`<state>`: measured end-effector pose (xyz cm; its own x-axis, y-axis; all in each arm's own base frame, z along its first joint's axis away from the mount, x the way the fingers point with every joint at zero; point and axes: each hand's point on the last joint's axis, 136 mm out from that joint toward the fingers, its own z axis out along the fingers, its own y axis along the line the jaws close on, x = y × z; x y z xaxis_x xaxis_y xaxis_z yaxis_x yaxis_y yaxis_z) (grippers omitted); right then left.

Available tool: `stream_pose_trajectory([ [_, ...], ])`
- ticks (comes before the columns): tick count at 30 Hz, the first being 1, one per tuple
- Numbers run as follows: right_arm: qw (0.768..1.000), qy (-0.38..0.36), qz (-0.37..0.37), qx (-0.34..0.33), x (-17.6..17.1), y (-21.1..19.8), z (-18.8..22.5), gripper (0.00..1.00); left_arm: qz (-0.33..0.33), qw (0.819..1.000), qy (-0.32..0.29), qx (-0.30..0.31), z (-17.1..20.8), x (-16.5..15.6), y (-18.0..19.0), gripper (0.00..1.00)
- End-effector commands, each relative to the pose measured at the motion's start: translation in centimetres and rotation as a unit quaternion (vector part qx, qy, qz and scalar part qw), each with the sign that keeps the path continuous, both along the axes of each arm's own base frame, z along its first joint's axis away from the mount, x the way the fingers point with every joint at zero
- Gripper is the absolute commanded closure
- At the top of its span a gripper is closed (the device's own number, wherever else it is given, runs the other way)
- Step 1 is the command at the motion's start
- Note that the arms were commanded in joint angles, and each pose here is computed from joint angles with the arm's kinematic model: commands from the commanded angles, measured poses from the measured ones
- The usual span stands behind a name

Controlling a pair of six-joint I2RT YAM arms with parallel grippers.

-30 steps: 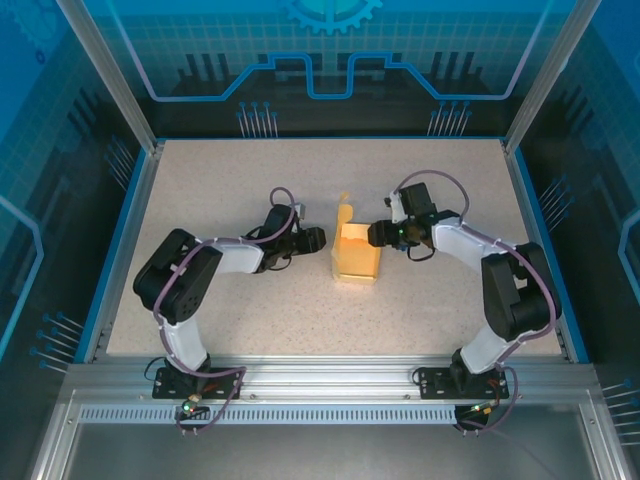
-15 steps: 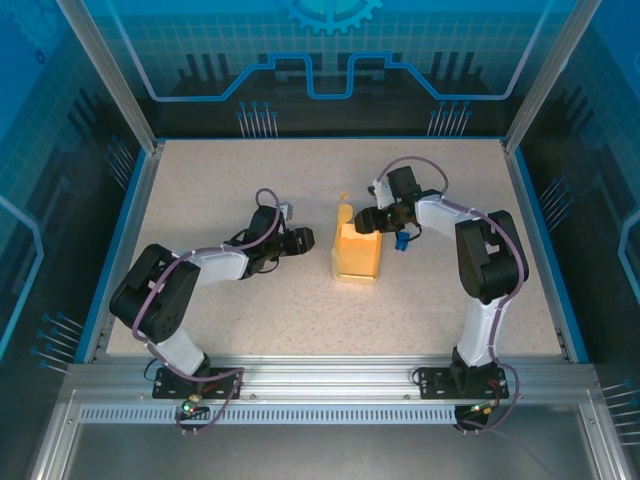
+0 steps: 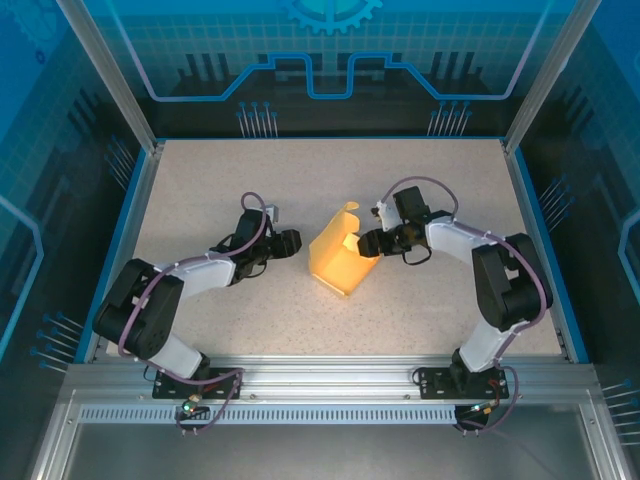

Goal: Fold the paper box

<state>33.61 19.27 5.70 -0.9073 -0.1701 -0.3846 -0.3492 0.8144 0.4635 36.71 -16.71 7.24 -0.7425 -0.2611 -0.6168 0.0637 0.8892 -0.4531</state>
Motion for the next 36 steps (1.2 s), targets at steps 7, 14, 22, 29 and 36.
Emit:
stream_pose_trajectory([
  [7,0.997,-0.023,0.011,-0.074,0.3,-1.1,-0.9,0.55,-0.003,1.0,-0.007,0.015,0.3,-0.6,0.8,0.36],
  [14,0.993,-0.026,0.036,-0.11,0.2,0.0,-1.6,0.69,-0.001,1.0,-0.007,0.016,0.2,-0.9,1.1,0.35],
  [22,0.983,-0.03,0.039,-0.179,-0.6,0.0,-2.7,0.77,-0.002,1.0,-0.007,0.016,0.3,-1.0,1.2,0.35],
  [29,0.966,-0.044,0.045,-0.25,-1.1,0.0,-3.2,0.82,-0.003,1.0,-0.005,0.012,0.3,-1.0,1.2,0.35],
  [36,0.949,-0.05,0.036,-0.309,-1.4,-0.4,-4.2,0.87,-0.004,1.0,-0.007,0.008,0.5,-0.9,1.0,0.35],
])
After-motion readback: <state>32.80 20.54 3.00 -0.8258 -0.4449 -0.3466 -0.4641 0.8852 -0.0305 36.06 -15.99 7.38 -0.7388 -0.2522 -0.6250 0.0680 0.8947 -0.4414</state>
